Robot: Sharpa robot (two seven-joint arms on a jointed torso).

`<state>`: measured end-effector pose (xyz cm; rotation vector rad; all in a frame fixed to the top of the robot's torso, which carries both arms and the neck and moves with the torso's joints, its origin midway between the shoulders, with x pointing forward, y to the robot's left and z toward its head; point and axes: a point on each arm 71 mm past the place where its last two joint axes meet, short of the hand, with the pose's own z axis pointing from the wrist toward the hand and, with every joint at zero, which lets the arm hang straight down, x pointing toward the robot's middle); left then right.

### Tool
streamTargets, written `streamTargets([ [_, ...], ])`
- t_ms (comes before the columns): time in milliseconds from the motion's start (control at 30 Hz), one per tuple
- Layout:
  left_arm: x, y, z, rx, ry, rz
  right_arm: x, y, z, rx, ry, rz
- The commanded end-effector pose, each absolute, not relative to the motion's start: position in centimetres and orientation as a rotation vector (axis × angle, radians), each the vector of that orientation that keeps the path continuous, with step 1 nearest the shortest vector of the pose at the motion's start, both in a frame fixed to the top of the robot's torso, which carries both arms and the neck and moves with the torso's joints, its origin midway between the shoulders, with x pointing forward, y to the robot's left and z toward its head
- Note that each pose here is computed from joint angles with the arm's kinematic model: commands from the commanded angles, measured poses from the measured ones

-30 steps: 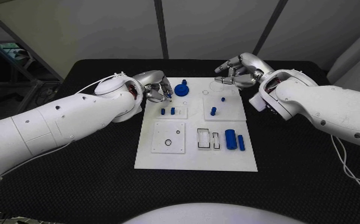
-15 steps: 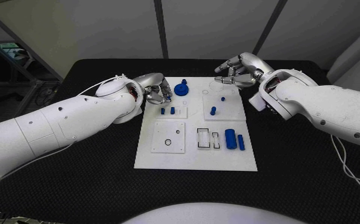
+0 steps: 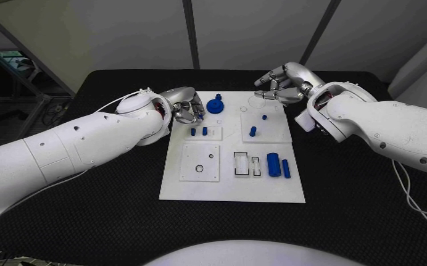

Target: Assemble the parts on the task board

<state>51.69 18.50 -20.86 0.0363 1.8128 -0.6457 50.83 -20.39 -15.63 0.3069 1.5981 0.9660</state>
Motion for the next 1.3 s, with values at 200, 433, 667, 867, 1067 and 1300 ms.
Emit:
streamTargets([
  [200,51.63,17.98,-20.85,0.076,1.823,-0.655,50.8,-20.24,-15.51,0.295,1.595,0.974],
  [433,51.57,17.81,-20.87,0.082,1.829,-0.659,50.78,-20.25,-15.51,0.296,1.596,0.973],
  [667,51.61,17.87,-20.9,0.079,1.831,-0.655,50.79,-20.25,-15.51,0.296,1.596,0.973],
  [867,51.69,17.97,-21.06,0.075,1.847,-0.642,50.78,-20.26,-15.51,0.297,1.597,0.972],
  [1067,51.73,18.04,-21.19,0.073,1.862,-0.632,50.76,-20.27,-15.5,0.297,1.597,0.972],
  [1300,51.78,18.01,-21.22,0.069,1.863,-0.633,50.76,-20.28,-15.5,0.297,1.597,0.972],
])
